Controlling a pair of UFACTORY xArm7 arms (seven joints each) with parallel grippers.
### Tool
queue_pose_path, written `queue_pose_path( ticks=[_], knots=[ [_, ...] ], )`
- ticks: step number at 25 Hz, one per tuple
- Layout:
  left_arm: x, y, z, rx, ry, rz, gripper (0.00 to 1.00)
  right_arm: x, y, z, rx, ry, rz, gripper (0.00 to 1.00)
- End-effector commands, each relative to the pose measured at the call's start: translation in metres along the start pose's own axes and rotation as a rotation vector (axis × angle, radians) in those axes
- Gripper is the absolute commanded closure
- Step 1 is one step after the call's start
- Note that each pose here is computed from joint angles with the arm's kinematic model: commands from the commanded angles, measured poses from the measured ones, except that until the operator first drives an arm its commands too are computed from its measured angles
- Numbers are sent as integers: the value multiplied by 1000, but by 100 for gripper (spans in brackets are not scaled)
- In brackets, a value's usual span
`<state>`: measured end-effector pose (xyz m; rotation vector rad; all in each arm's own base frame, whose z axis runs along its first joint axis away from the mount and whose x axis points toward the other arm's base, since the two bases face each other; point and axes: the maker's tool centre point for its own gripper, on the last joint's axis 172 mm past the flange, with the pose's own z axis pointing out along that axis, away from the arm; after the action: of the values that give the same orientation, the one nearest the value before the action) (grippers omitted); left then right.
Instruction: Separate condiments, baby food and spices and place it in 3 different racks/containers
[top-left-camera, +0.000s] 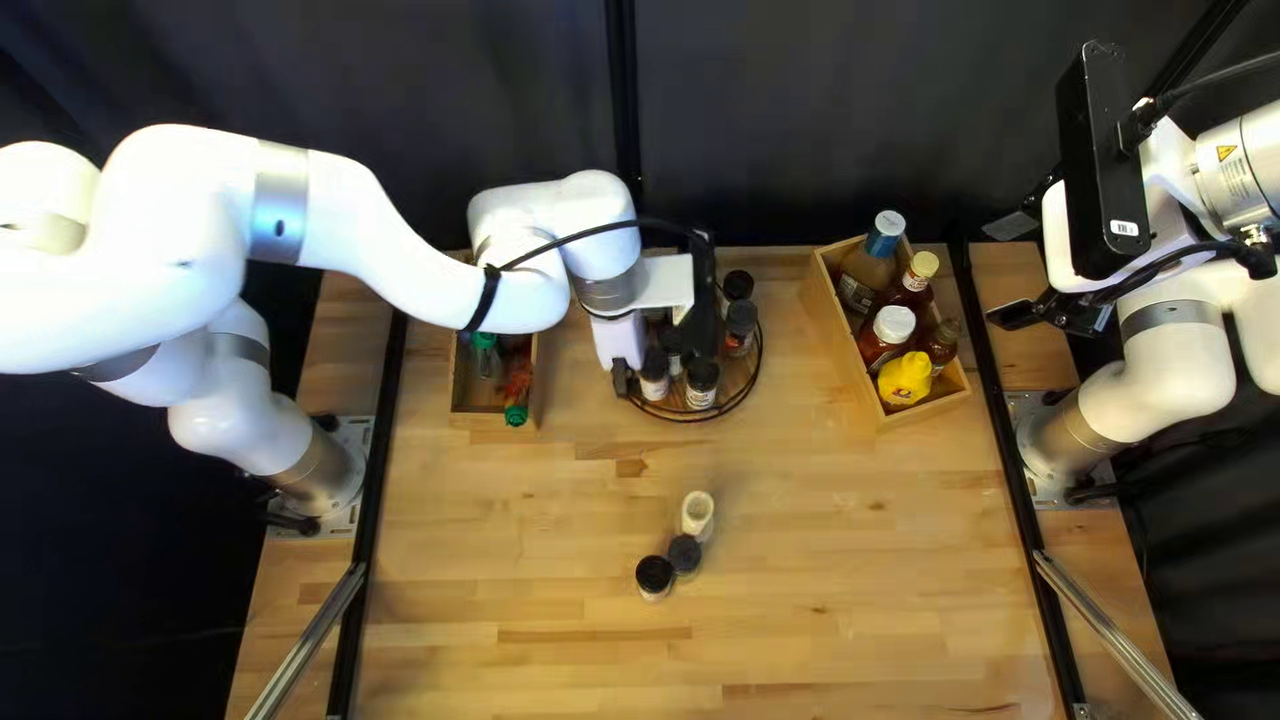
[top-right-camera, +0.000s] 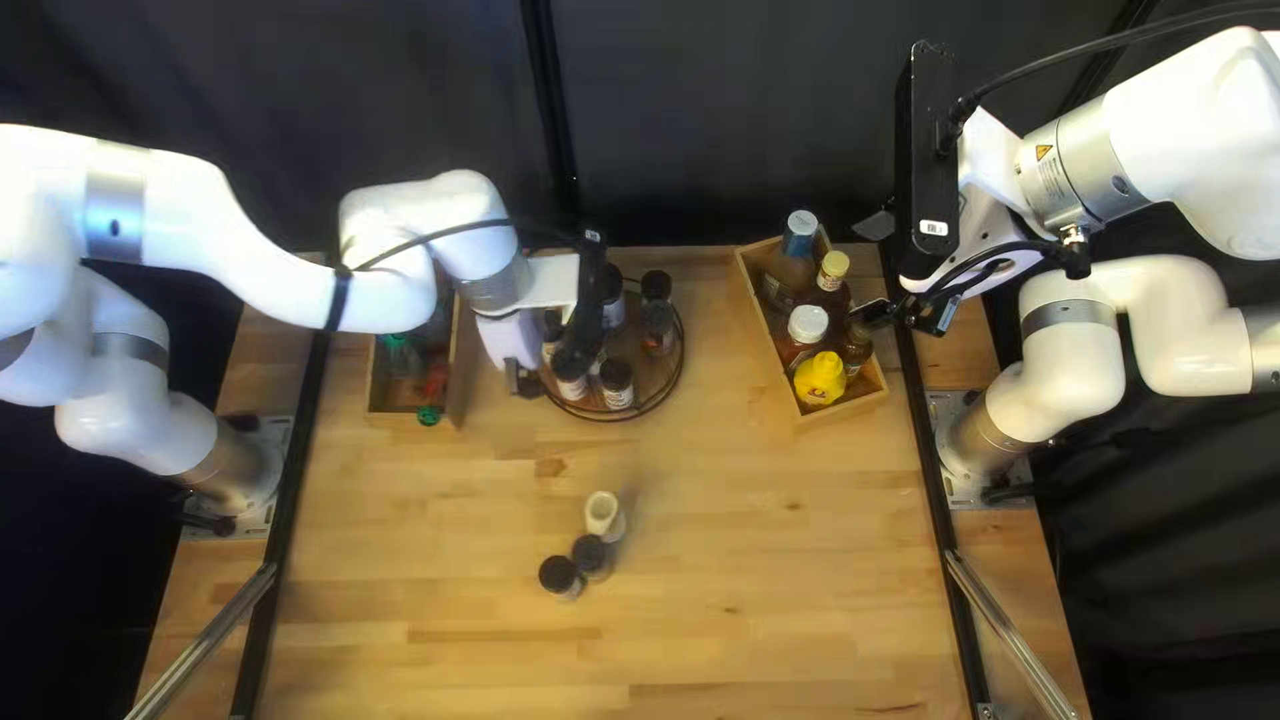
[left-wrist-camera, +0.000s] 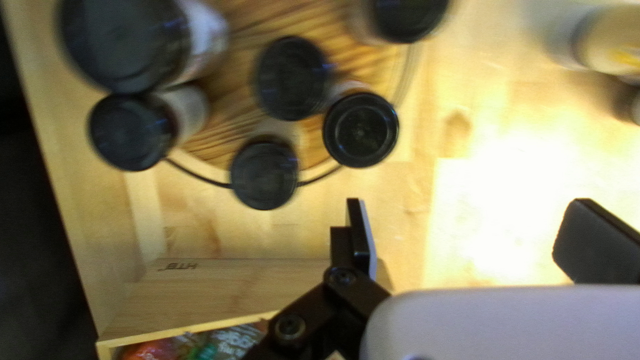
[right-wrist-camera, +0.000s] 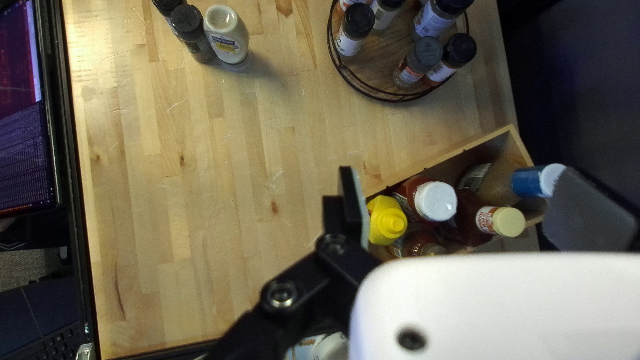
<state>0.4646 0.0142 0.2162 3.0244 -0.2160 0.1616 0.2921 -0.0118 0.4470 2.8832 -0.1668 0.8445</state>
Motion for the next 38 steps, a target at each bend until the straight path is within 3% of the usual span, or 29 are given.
queue_pose_path(
  ticks=[1, 6, 12, 19, 25, 38],
  knots=[
    [19, 65, 2, -11, -7, 22, 0, 0, 0, 0, 0, 0, 0, 0],
    [20, 117, 9, 53, 37, -121, 0, 0, 0, 0, 0, 0, 0, 0],
    [30, 173, 31, 104, 50, -286, 0, 0, 0, 0, 0, 0, 0, 0],
    [33, 220, 64, 128, 11, -436, 0, 0, 0, 0, 0, 0, 0, 0],
    [26, 221, 96, 155, 10, -544, 0, 0, 0, 0, 0, 0, 0, 0],
    [22, 174, 146, 195, 6, -638, 0, 0, 0, 0, 0, 0, 0, 0]
  ],
)
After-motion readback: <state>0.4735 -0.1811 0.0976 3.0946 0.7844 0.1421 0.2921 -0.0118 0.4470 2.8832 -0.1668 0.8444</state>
